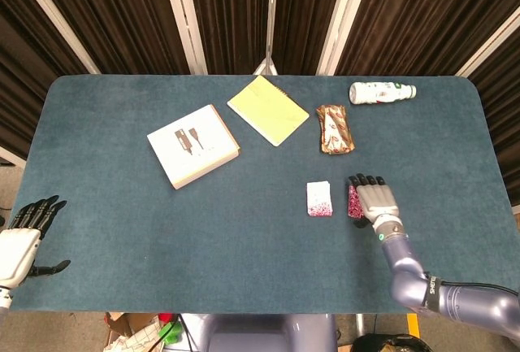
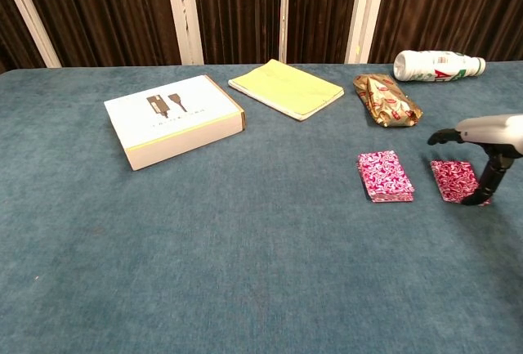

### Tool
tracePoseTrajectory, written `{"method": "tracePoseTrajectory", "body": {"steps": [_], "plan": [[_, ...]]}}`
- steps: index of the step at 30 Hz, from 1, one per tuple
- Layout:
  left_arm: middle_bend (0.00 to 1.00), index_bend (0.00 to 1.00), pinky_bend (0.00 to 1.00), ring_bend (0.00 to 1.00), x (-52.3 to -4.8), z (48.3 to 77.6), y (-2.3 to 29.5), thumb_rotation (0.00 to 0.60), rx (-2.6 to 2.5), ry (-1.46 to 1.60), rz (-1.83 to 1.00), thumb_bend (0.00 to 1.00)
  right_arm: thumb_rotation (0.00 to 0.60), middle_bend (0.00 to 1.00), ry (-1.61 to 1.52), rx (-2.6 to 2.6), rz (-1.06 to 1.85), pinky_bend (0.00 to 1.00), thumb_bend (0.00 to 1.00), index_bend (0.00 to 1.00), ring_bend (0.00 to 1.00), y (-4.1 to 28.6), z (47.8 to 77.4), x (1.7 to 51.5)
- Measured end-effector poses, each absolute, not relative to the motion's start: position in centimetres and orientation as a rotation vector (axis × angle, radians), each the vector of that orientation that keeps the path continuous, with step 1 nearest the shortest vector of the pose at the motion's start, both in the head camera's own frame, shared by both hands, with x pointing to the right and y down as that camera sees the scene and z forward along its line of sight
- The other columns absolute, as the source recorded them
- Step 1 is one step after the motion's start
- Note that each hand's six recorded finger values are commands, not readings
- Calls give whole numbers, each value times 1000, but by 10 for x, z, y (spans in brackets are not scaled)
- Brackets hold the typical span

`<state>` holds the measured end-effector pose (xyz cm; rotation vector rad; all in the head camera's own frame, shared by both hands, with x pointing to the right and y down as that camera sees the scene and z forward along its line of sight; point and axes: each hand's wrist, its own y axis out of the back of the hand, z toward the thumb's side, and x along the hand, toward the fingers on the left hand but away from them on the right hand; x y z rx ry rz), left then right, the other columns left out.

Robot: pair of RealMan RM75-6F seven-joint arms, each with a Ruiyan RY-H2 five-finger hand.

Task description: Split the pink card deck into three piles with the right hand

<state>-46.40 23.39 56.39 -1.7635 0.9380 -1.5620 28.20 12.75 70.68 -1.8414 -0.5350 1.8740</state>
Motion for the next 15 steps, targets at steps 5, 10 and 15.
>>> {"method": "tracePoseTrajectory", "body": {"steps": [5, 10, 15], "plan": [[0, 0, 0, 0, -465, 563, 233, 600, -1754, 932, -1558, 0, 600, 0, -525, -1880, 1811, 0, 254, 0, 0, 126, 706, 258], [0, 0, 0, 0, -467, 563, 231, 600, -1749, 942, -1556, 0, 600, 0, -492, -1897, 1771, 0, 254, 0, 0, 125, 710, 236], [0, 0, 0, 0, -469, 563, 230, 600, -1760, 951, -1561, 0, 600, 0, -467, -1908, 1767, 0, 253, 0, 0, 127, 718, 222]]}}
